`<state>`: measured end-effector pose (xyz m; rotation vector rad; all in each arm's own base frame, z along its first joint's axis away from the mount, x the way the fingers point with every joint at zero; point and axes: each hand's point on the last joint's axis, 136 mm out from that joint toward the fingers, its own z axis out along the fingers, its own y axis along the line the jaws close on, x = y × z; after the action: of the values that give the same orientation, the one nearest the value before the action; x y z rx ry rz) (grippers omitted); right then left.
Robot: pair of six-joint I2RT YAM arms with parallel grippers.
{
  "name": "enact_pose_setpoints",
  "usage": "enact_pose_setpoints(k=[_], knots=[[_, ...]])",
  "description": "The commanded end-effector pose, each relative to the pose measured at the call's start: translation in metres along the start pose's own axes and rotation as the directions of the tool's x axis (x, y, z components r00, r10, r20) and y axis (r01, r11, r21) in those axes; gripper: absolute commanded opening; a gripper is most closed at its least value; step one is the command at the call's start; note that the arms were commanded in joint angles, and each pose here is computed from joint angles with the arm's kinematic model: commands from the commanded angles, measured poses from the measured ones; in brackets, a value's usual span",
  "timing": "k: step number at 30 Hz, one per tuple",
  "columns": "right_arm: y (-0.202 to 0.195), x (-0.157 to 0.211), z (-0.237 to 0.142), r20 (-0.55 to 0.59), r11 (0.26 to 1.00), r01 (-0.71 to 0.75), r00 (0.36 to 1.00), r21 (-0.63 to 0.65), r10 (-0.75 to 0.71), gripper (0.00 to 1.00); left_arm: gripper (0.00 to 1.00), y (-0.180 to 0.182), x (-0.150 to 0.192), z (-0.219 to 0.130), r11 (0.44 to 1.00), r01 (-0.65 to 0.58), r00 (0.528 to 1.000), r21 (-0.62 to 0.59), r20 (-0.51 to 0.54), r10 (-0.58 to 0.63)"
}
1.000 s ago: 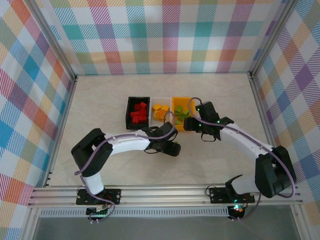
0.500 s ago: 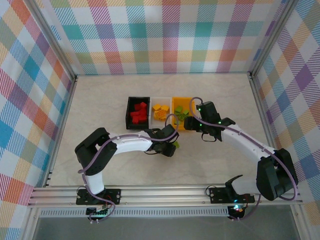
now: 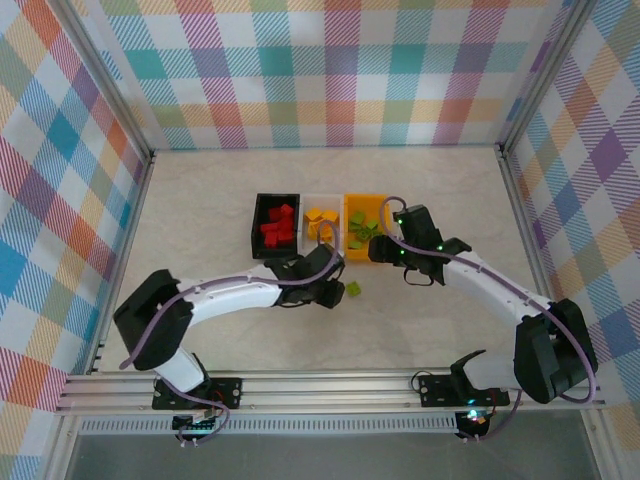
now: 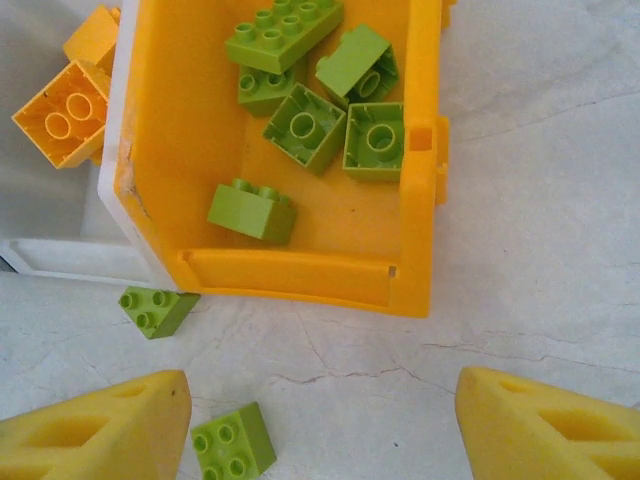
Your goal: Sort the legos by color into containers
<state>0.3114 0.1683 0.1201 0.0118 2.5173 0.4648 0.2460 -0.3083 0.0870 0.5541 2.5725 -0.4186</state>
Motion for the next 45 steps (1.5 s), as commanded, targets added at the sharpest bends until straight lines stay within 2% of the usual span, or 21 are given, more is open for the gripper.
enact_pose_setpoints(k=[1, 5, 9, 12, 17, 21, 25, 28, 34, 40, 43, 45], knots=[[0.005, -0.001, -0.003, 0.023, 0.999, -0.014, 1.000, -0.033, 0.015, 0.71, 0.34, 0.027, -0.045, -0.020, 0.990, 0.127, 0.989, -0.055, 0.087, -0.122], [0.003, 0.004, 0.000, 0.007, 0.999, -0.019, 1.000, -0.027, 0.019, 0.71, 0.36, 0.054, -0.102, -0.023, 0.968, 0.234, 0.960, -0.088, 0.177, -0.216], [0.004, 0.004, -0.002, 0.006, 0.999, -0.013, 1.000, -0.030, 0.013, 0.71, 0.37, 0.071, -0.147, -0.012, 0.951, 0.288, 0.943, -0.113, 0.205, -0.261], [0.005, 0.005, -0.005, 0.002, 0.999, -0.011, 1.000, -0.036, 0.011, 0.71, 0.37, 0.079, -0.168, 0.002, 0.941, 0.301, 0.943, -0.151, 0.196, -0.270], [0.012, 0.018, -0.003, -0.033, 0.997, 0.015, 0.999, -0.078, -0.017, 0.71, 0.41, 0.086, -0.183, 0.025, 0.929, 0.311, 0.945, -0.201, 0.165, -0.281], [0.026, 0.040, -0.001, -0.067, 0.990, 0.068, 0.995, -0.124, -0.076, 0.71, 0.47, 0.086, -0.186, 0.038, 0.925, 0.311, 0.948, -0.219, 0.136, -0.287], [0.040, 0.063, 0.002, -0.104, 0.981, 0.121, 0.985, -0.154, -0.138, 0.72, 0.65, 0.080, -0.189, 0.041, 0.928, 0.317, 0.946, -0.194, 0.127, -0.297], [0.047, 0.077, 0.011, -0.131, 0.974, 0.172, 0.973, -0.144, -0.191, 0.73, 0.79, 0.069, -0.196, 0.024, 0.934, 0.330, 0.939, -0.134, 0.147, -0.310], [0.053, 0.089, 0.037, -0.188, 0.966, 0.234, 0.950, -0.107, -0.251, 0.72, 1.00, 0.036, -0.206, -0.042, 0.947, 0.321, 0.917, 0.016, 0.244, -0.315], [0.052, 0.101, 0.059, -0.253, 0.952, 0.304, 0.919, -0.034, -0.303, 0.68, 1.00, 0.036, -0.175, -0.091, 0.934, 0.346, 0.885, 0.091, 0.299, -0.357], [0.052, 0.104, 0.067, -0.272, 0.946, 0.323, 0.909, -0.017, -0.316, 0.64, 1.00, 0.046, -0.147, -0.104, 0.922, 0.373, 0.868, 0.101, 0.314, -0.386], [0.053, 0.107, 0.071, -0.282, 0.942, 0.336, 0.903, -0.011, -0.325, 0.58, 1.00, 0.058, -0.121, -0.107, 0.912, 0.402, 0.856, 0.086, 0.318, -0.407]])
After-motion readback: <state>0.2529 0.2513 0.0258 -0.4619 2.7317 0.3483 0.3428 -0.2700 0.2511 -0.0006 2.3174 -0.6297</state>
